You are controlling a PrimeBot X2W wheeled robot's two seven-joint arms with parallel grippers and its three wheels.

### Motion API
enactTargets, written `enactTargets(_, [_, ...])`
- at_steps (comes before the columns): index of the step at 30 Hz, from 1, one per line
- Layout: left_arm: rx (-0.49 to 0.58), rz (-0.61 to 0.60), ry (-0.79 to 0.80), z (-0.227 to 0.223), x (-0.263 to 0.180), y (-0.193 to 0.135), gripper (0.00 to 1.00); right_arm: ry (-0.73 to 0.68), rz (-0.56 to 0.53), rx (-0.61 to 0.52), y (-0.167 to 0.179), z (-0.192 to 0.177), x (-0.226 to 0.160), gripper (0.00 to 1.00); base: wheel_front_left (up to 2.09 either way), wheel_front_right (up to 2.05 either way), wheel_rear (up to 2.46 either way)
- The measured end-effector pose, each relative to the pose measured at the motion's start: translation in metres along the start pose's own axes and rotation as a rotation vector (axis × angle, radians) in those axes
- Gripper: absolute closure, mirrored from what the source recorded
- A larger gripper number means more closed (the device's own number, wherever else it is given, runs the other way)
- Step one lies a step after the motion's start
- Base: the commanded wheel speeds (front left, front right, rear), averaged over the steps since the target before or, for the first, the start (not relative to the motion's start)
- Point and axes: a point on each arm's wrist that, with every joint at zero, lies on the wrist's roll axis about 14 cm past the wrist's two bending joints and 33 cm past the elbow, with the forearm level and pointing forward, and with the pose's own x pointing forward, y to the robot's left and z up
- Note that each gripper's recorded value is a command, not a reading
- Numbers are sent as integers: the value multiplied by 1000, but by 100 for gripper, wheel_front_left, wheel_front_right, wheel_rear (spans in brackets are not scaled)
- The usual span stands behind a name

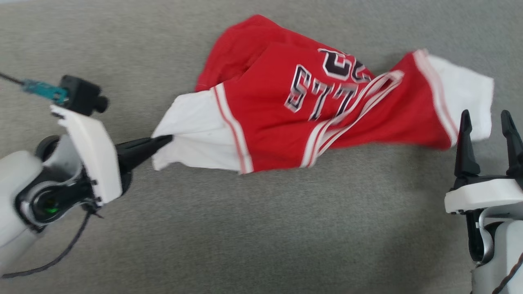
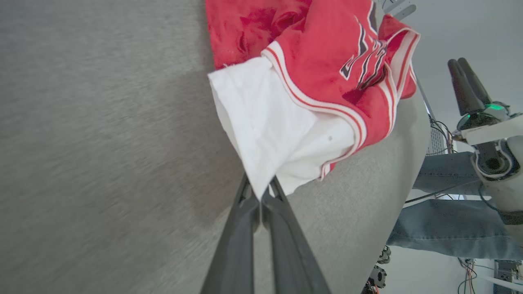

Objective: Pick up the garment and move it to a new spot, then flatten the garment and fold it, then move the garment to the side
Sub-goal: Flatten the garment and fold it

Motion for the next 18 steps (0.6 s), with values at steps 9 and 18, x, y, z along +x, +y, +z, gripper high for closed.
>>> enactTargets(9, [-72,222,-90,-8,-78,48,100,-27,86,13,32,19,3,0,0,0,0])
enactTargets(18, [-134,336,-49,-42,-89,79,100,-22,111,5,40,25,1,0,0,0,0])
